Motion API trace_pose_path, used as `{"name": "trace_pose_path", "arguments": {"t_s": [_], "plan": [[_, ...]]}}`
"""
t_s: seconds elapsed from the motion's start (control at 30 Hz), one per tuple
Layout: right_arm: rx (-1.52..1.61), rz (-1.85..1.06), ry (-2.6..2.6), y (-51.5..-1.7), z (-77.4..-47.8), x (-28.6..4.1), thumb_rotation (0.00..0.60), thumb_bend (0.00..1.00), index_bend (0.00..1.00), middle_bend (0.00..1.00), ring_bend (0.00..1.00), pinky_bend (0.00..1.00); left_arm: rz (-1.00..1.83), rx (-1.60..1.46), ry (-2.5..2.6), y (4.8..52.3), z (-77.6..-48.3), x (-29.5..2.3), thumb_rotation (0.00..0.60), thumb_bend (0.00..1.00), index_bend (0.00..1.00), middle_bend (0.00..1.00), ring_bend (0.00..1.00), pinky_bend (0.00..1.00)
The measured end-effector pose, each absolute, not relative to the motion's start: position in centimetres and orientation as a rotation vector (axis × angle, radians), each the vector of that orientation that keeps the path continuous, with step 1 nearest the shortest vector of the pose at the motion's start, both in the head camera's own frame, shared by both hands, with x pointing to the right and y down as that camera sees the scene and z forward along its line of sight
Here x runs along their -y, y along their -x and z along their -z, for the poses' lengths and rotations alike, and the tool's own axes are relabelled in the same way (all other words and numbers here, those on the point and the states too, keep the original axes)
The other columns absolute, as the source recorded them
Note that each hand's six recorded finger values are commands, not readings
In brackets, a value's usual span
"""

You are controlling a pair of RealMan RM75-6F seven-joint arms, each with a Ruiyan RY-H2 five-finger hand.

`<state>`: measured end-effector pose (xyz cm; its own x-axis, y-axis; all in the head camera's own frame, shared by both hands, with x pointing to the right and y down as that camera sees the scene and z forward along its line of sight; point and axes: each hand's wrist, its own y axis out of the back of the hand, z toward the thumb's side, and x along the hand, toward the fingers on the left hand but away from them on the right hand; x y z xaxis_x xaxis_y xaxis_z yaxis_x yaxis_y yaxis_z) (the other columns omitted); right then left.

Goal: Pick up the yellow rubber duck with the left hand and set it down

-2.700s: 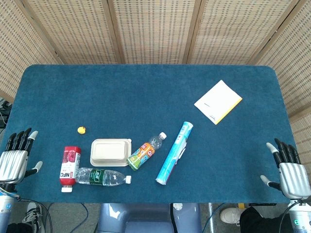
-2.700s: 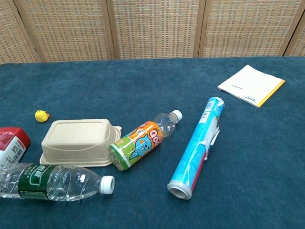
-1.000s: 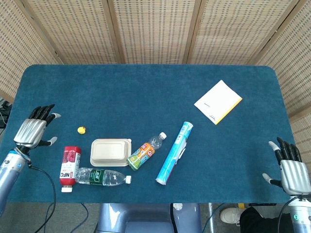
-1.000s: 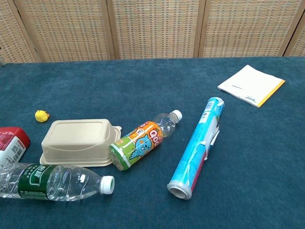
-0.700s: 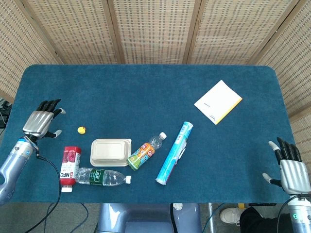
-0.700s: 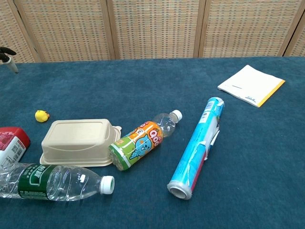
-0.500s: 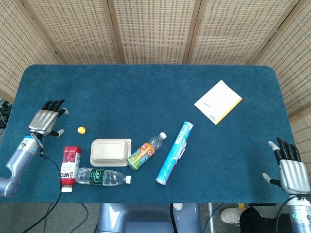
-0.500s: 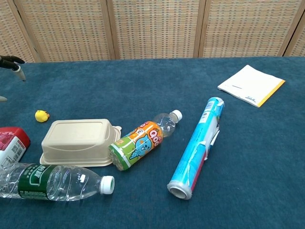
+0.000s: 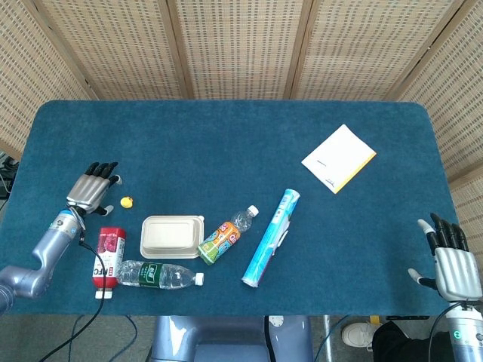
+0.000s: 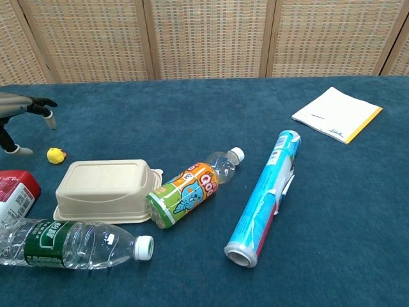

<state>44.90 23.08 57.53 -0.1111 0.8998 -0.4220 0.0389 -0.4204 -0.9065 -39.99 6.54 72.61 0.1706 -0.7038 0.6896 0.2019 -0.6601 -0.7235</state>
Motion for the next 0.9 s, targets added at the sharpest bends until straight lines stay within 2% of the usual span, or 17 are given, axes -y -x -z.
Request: {"name": "trace_pose_path", "arguments": {"t_s": [0.27,0.9], "plan": [[1.072,-1.615,1.483,-45.0,-57.6,-23.1,0.6,0.0,0.1,0.0,0.0,0.0,1.584,-0.461,1.74,38.9,-74.0,-7.2,0.6,0.28,0.3,0.0,0.0,0.0],[1.079,-1.613,1.491,-45.1,-57.5,-23.0,0.6,0.0,0.1,0.0,0.0,0.0,1.6,-0.452,1.743,38.5,-75.1,-7.6,0.6,0.28,0.36,0.0,0.0,0.0]]}}
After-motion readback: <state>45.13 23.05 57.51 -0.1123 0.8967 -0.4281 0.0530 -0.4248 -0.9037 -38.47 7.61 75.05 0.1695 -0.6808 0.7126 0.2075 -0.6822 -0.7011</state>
